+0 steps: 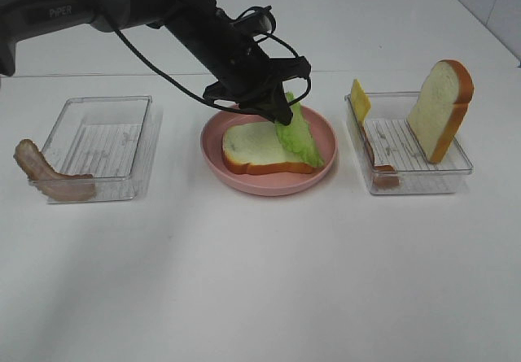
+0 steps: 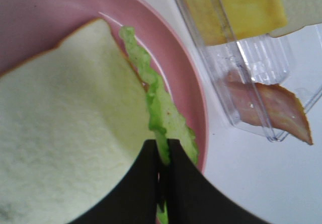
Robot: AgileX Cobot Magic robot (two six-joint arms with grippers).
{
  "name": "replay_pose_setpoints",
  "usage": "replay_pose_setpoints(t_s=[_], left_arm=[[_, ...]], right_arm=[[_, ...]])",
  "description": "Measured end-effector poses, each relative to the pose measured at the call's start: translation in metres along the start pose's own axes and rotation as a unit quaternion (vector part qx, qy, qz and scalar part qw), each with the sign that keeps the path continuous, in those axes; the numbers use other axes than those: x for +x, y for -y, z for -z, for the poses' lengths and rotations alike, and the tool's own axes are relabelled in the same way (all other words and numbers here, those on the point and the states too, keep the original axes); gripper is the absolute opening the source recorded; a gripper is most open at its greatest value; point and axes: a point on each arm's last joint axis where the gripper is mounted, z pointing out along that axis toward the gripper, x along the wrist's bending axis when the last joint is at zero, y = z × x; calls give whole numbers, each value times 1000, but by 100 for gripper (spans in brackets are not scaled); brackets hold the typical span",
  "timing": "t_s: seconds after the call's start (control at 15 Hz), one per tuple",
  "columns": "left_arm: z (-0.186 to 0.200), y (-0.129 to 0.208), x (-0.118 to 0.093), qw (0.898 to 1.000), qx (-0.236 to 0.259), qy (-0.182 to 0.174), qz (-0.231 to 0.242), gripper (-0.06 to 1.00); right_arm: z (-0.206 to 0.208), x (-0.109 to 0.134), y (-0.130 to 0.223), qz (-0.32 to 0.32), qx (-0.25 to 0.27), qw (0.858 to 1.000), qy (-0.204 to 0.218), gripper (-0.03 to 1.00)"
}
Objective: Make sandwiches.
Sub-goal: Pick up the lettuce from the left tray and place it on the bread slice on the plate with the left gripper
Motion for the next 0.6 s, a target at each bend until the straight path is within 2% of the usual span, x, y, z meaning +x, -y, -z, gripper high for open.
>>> replay_pose_setpoints(t_s=[0.13,0.4,0.6], left_arm=[[1,1,7,999,5,-39,-13,0],[1,0,13,997,4,-75,-33,0],[2,-1,15,996,0,-86,-29,0]], right_arm=[[0,0,0,0,0,1000,0,79],[0,0,0,0,0,1000,0,79],[0,0,0,0,0,1000,0,79]])
